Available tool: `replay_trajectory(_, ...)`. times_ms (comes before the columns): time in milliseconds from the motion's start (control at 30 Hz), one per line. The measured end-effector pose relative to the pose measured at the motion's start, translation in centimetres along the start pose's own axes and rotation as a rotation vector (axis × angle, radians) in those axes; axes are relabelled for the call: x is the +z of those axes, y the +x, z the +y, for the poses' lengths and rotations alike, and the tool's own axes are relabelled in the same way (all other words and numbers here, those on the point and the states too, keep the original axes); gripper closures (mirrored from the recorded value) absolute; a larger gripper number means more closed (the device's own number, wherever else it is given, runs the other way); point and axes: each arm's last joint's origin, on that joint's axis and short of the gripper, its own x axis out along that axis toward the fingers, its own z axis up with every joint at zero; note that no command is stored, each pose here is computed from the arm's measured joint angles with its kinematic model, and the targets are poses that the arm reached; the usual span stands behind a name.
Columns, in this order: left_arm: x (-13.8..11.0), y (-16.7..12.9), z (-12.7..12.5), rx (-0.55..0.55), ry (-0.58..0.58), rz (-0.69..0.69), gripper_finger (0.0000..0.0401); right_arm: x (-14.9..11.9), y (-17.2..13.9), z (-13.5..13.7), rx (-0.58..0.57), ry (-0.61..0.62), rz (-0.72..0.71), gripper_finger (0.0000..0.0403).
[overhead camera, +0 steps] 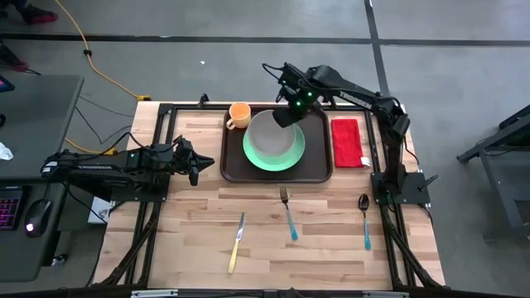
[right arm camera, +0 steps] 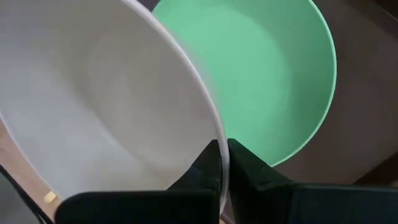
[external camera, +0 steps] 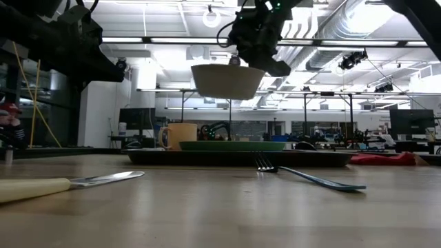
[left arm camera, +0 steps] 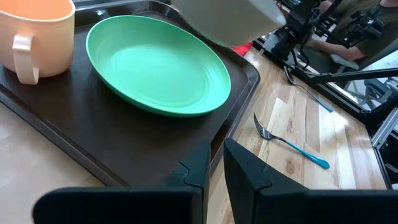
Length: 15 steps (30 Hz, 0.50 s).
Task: Set up tray
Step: Put the gray bowl on top of the green plate on the brown serving tray
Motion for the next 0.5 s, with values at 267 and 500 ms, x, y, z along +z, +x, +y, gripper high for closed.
replay_trajectory(267,0.0,0.0,0.0,0.0,0.0,0.001,0.0325,1.2,2.1,-1.4,-0.032,0.022,0.04,0.0403)
replay_trajectory(500,0.0,0.0,0.0,0.0,0.0,0.001,0.0325,2.1,3.8,-2.5,-0.049,0.018,0.062,0.0403)
